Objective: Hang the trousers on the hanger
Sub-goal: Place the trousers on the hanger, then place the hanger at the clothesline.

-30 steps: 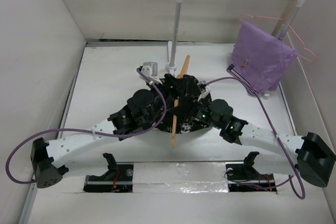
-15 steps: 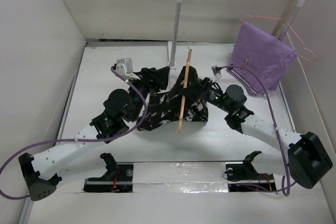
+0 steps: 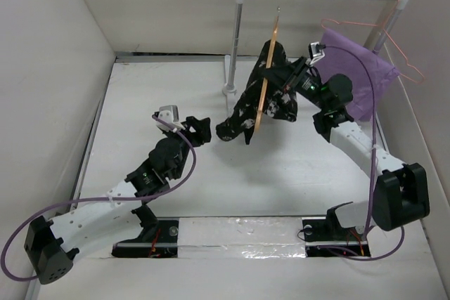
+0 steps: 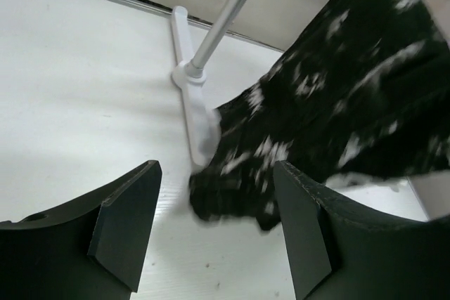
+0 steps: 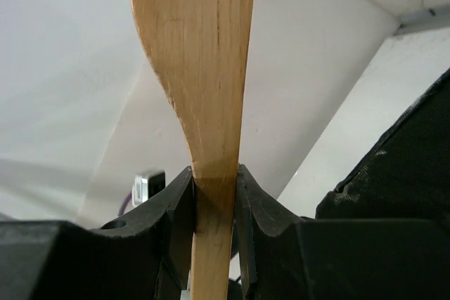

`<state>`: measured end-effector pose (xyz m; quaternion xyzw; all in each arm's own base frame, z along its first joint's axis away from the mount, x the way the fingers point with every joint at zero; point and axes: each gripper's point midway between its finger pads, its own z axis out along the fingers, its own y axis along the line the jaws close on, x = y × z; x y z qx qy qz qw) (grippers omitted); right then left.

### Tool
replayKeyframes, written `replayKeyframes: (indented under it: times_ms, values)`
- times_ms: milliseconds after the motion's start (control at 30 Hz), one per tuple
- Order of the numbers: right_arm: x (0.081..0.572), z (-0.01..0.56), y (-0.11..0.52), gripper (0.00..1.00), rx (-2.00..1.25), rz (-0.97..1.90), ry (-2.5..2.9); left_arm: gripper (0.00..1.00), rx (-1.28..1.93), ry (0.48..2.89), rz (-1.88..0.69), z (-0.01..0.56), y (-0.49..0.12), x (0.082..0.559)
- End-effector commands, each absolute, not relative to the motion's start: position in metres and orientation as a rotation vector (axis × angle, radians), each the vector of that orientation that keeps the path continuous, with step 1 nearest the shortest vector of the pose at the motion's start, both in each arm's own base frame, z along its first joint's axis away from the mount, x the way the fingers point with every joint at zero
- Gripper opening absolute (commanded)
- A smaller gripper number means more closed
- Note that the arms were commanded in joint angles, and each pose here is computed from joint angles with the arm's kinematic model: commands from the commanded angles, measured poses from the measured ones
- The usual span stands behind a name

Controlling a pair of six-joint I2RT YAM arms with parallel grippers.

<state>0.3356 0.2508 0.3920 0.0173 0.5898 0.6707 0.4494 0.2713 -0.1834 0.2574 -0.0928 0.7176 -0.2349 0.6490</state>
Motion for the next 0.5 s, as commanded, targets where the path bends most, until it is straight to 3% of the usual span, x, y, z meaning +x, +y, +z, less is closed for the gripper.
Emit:
replayKeyframes:
  times_ms: [0, 467]
  values:
    - [0.319, 0.486, 0.230, 0.00, -0.148, 1.613, 1.157, 0.61, -0.254, 1.531, -0.541, 0.277, -0.166, 0.268]
    - [0.399, 0.490, 0.197, 0.00, -0.048, 1.506, 1.224, 0.62, -0.223, 1.559, -0.487, 0.244, -0.157, 0.264]
